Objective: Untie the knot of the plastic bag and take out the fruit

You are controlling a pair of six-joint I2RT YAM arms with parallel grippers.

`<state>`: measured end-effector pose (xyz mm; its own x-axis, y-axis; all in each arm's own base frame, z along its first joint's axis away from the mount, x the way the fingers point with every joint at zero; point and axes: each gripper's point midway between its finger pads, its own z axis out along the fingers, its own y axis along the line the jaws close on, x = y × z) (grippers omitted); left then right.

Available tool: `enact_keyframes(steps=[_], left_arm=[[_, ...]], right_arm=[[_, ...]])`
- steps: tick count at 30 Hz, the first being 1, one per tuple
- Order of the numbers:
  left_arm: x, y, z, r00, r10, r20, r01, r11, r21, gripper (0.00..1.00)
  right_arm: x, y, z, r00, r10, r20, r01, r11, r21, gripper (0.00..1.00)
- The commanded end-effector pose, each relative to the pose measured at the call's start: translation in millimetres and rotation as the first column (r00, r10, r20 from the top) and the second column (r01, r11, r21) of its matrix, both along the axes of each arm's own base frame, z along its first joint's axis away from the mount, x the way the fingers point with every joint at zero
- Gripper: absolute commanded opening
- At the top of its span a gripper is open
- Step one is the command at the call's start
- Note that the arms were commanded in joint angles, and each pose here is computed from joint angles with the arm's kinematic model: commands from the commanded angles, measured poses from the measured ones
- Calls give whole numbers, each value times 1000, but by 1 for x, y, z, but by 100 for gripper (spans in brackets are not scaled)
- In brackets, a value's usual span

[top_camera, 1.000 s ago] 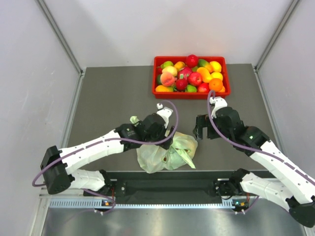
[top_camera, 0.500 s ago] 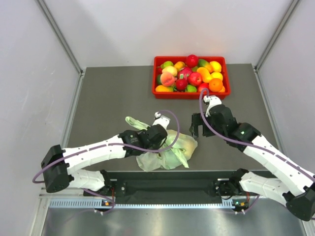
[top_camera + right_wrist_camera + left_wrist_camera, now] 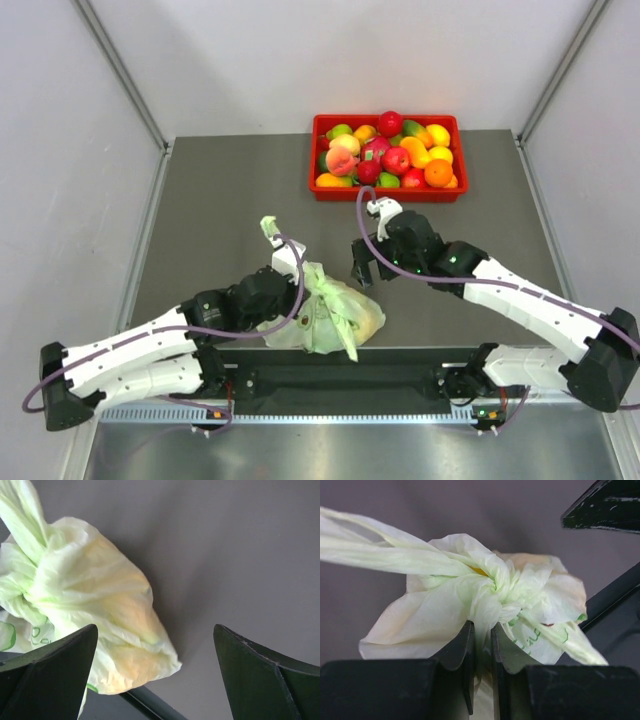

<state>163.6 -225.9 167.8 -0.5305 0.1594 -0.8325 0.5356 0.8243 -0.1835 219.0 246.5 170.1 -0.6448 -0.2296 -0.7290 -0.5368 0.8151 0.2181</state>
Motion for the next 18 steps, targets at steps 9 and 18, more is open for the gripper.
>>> enact_keyframes(steps=[9,18], left_arm=[[10,-8,9,999,37,23,-36,999,-26,0],[14,0,22,996,73,57,-69,996,-55,0]], right_arm=[[-17,64,14,957,281,67,-286,955,79,92],[-53,97,2,890,451,59,-455,885,99,78]])
